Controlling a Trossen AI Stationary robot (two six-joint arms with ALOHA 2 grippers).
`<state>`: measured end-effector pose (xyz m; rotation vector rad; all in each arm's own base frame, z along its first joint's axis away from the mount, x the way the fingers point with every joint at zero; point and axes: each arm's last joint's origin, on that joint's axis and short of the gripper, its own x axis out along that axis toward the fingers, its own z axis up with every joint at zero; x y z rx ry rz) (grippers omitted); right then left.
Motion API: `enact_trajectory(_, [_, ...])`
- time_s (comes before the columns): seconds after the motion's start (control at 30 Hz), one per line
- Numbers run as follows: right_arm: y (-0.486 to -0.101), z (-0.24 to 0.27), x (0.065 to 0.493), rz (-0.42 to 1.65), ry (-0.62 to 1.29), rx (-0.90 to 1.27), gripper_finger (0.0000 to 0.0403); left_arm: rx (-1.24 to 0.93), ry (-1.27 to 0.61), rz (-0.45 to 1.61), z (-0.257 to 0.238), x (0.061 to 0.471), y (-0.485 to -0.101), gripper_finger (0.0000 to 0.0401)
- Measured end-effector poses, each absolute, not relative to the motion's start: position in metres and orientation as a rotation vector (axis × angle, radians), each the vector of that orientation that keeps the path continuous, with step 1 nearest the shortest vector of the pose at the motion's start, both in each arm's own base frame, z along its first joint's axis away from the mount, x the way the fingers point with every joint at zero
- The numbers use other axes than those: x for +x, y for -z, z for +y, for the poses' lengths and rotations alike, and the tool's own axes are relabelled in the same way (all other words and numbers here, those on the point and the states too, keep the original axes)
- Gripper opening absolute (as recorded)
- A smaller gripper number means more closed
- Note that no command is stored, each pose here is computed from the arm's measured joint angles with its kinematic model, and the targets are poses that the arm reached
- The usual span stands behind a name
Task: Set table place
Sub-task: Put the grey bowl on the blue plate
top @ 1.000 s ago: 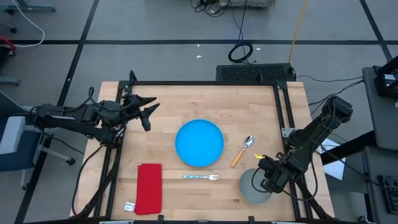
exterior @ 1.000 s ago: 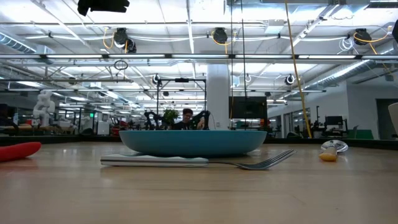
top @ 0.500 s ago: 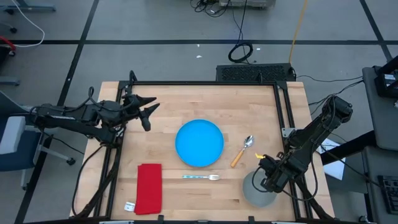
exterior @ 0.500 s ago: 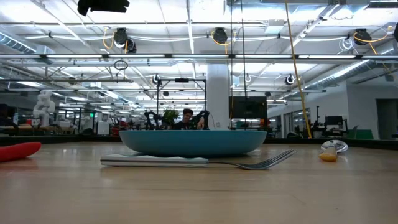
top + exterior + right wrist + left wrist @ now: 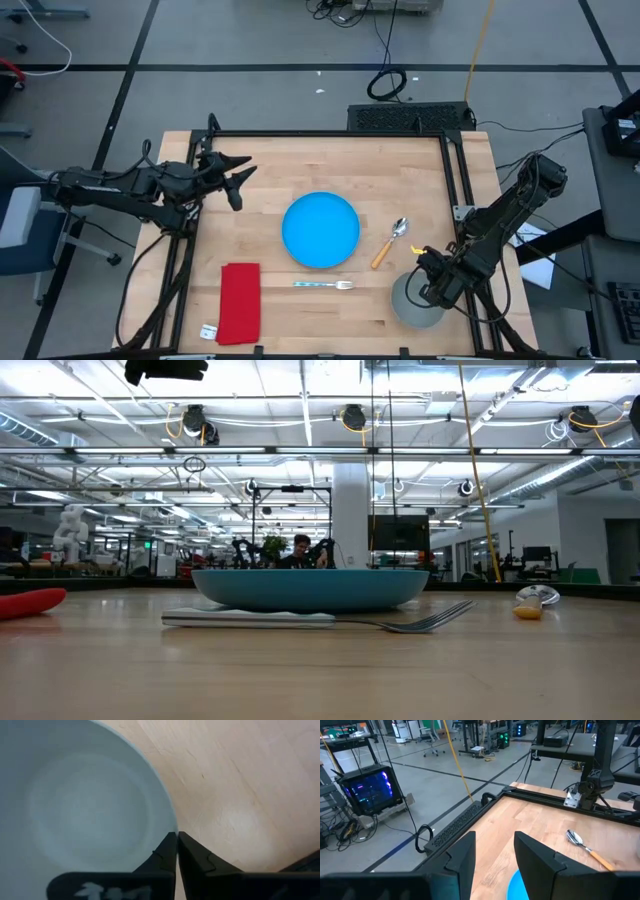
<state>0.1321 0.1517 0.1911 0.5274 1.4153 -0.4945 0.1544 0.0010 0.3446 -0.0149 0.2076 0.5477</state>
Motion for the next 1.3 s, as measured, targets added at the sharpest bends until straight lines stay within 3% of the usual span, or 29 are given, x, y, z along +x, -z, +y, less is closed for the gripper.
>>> enact_trajectory(0.3, [-0.193,0.147,0.139,1.462,0.495,0.567,0.0000,-0.011,-0.547,0.209,0.001,0.154,-0.345,0.0141])
enact_trajectory(0.7, [-0.230,0.132,0.164,1.476,0.451,0.541,0.0000,-0.009,-0.547,0.214,0.001,0.154,-0.344,0.0141])
enact_trajectory(1.3, [-0.231,0.134,0.169,1.457,0.424,0.557,0.0000,0.001,-0.534,0.265,0.001,0.153,-0.339,0.0141])
